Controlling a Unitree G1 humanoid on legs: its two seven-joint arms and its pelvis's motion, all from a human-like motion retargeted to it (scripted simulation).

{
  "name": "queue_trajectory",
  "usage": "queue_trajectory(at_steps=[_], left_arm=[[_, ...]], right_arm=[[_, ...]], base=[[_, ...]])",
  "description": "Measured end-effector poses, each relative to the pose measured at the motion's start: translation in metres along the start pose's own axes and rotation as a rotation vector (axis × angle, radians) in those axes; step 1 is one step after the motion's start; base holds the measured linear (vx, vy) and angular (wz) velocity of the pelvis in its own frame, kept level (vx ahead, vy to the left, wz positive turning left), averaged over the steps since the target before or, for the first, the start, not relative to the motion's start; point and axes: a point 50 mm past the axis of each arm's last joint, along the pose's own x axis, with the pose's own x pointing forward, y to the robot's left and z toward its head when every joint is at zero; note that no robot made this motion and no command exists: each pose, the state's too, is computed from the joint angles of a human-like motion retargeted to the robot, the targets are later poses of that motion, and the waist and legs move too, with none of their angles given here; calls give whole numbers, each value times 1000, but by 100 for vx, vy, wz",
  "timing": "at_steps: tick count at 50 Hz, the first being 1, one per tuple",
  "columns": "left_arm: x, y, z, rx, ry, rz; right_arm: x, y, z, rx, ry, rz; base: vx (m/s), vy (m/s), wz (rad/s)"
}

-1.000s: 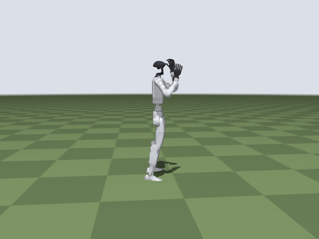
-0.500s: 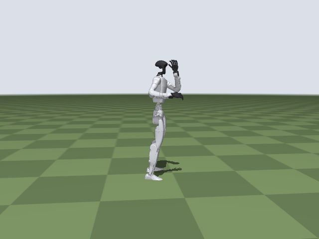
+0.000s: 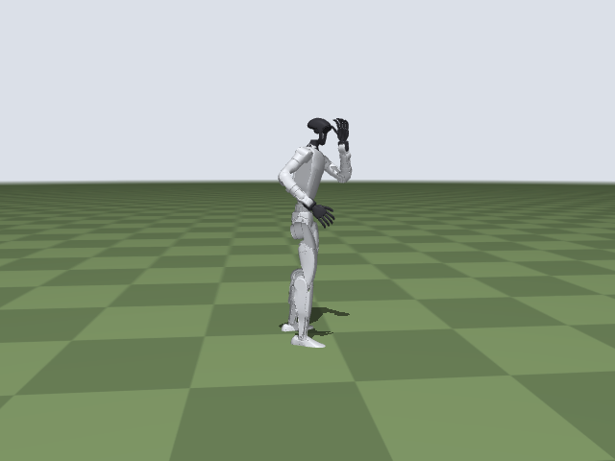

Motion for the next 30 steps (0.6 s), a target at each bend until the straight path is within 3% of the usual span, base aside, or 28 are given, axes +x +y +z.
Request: queue_trajectory(at_steps=[7, 18, 30], left_arm=[[-2, 1, 2, -30, -6, 33], [-5, 5, -3, 11, 16, 22], [-1, 5, 6, 17, -4, 52]], right_arm=[[-2, 13, -31, 198, 134, -22], [-13, 16, -100, 52, 495, -10], [-12, 9, -125, 143, 709, -49]], base=[[7, -21, 11], [15, -10, 33], [12, -14, 20]])
